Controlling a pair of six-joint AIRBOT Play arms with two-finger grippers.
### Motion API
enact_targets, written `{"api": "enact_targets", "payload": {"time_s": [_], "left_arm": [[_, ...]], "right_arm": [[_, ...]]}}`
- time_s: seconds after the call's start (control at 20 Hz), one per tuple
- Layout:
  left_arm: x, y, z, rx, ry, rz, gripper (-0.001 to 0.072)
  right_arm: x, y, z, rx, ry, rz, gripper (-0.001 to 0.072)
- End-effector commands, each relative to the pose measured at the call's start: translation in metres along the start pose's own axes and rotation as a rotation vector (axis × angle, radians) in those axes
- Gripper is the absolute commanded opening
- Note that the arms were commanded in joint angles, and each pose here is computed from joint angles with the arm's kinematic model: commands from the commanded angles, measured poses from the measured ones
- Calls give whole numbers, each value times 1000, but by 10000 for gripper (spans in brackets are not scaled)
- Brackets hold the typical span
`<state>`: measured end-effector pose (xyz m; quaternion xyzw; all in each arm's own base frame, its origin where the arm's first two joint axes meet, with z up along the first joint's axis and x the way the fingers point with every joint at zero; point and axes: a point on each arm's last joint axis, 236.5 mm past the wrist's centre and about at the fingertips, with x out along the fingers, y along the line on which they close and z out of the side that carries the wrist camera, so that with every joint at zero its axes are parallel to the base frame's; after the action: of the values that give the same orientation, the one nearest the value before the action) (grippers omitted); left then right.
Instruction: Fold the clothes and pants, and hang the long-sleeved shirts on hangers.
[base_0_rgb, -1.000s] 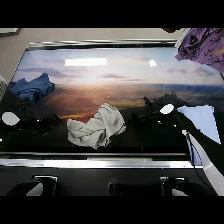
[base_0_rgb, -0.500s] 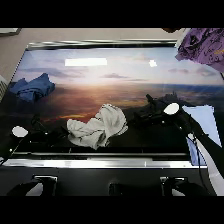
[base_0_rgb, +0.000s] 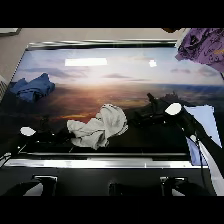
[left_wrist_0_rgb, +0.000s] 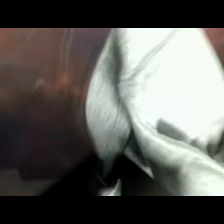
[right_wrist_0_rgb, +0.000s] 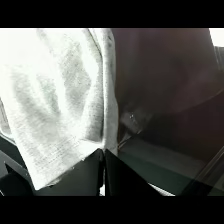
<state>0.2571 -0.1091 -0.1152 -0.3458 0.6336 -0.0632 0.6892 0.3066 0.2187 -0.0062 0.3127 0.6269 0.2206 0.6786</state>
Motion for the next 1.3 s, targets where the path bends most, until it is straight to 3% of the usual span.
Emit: {"api": "enact_targets", "payload": {"time_s": [0.0,0.35,0.65,0.9,1.25], "left_arm": [[7,-11,-1,35,10,-29,17],[-85,-110,77,276,-282,-147,14],[-310,-216,125,518,-850,-90,14],[-462,-252,69,567,-1213,-114,15],[-521,-221,-6,507,-1367,-93,15]], "right_arm": [[-11,2,6,-11,-53,-21,25],[-94,33,69,-283,-344,-192,25],[-313,137,131,-595,-934,-444,25],[-452,203,69,-693,-1278,-445,25],[-542,215,-37,-709,-1533,-402,25]]}}
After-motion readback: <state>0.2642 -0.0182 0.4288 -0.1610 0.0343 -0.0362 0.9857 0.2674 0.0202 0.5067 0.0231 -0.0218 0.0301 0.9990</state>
